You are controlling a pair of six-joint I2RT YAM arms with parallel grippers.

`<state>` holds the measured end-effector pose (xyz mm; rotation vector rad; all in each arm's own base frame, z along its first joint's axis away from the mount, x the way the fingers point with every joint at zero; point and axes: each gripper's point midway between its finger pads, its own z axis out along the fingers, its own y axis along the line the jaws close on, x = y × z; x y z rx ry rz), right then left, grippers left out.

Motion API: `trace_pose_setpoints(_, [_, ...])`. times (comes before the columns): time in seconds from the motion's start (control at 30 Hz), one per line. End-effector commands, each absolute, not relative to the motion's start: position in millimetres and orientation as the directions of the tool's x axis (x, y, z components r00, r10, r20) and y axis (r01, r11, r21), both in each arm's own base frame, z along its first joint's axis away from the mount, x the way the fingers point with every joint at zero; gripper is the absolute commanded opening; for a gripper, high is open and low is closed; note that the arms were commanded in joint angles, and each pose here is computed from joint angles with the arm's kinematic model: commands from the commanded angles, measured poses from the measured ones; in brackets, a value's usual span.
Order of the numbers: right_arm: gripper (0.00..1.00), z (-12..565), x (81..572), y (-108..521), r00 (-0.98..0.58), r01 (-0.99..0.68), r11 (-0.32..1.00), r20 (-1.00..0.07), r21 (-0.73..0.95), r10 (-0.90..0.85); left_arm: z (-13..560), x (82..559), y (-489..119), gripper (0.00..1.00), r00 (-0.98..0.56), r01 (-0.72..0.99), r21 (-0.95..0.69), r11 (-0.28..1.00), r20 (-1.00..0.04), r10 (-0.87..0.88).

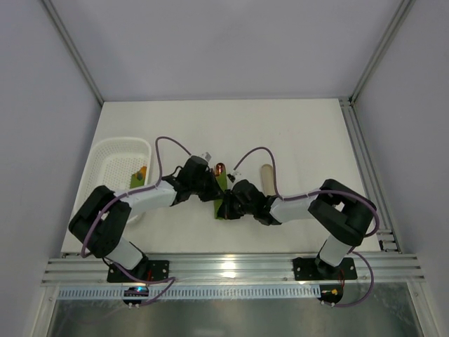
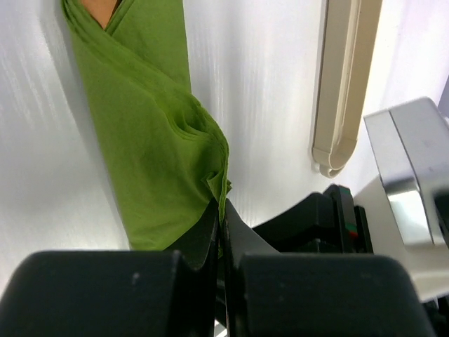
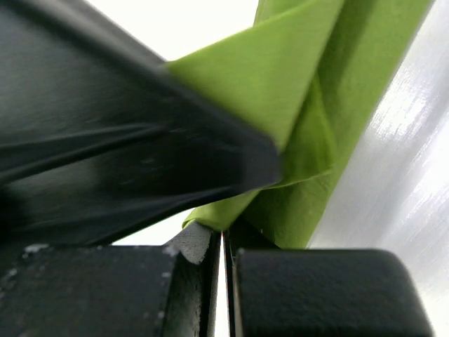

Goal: Place the utensils on the paper napkin and roll it up

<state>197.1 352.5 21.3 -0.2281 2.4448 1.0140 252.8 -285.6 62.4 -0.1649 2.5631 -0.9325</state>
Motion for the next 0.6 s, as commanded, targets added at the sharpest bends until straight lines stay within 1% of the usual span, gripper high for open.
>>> trace_pose_setpoints(0.0, [0.04, 0.7, 188.0, 331.4, -0.866, -0.324, 0.781, -0.500, 0.534, -0.018, 81.7, 270.8, -302.2, 0.00, -0.892, 0.088, -0.660, 0.746, -0.385, -0.236])
trace_pose_setpoints(0.03, [0.04, 0.0, 187.5, 329.8, -0.866, -0.321, 0.783, -0.500, 0.533, -0.016, 75.9, 266.7, -300.0, 0.00, -0.902, 0.074, -0.648, 0.758, -0.368, -0.226])
trace_pose_setpoints(0.2, [0.04, -1.0, 186.0, 325.7, -0.864, -0.320, 0.788, -0.503, 0.526, -0.015, 68.5, 267.5, -301.3, 0.00, -0.908, 0.057, -0.645, 0.762, -0.351, -0.229])
trace_pose_setpoints(0.57, [0.04, 18.5, 177.4, 307.3, -0.851, -0.311, 0.789, -0.524, 0.530, 0.016, 69.3, 265.7, -310.8, 0.00, -0.911, 0.076, -0.650, 0.756, -0.353, -0.212])
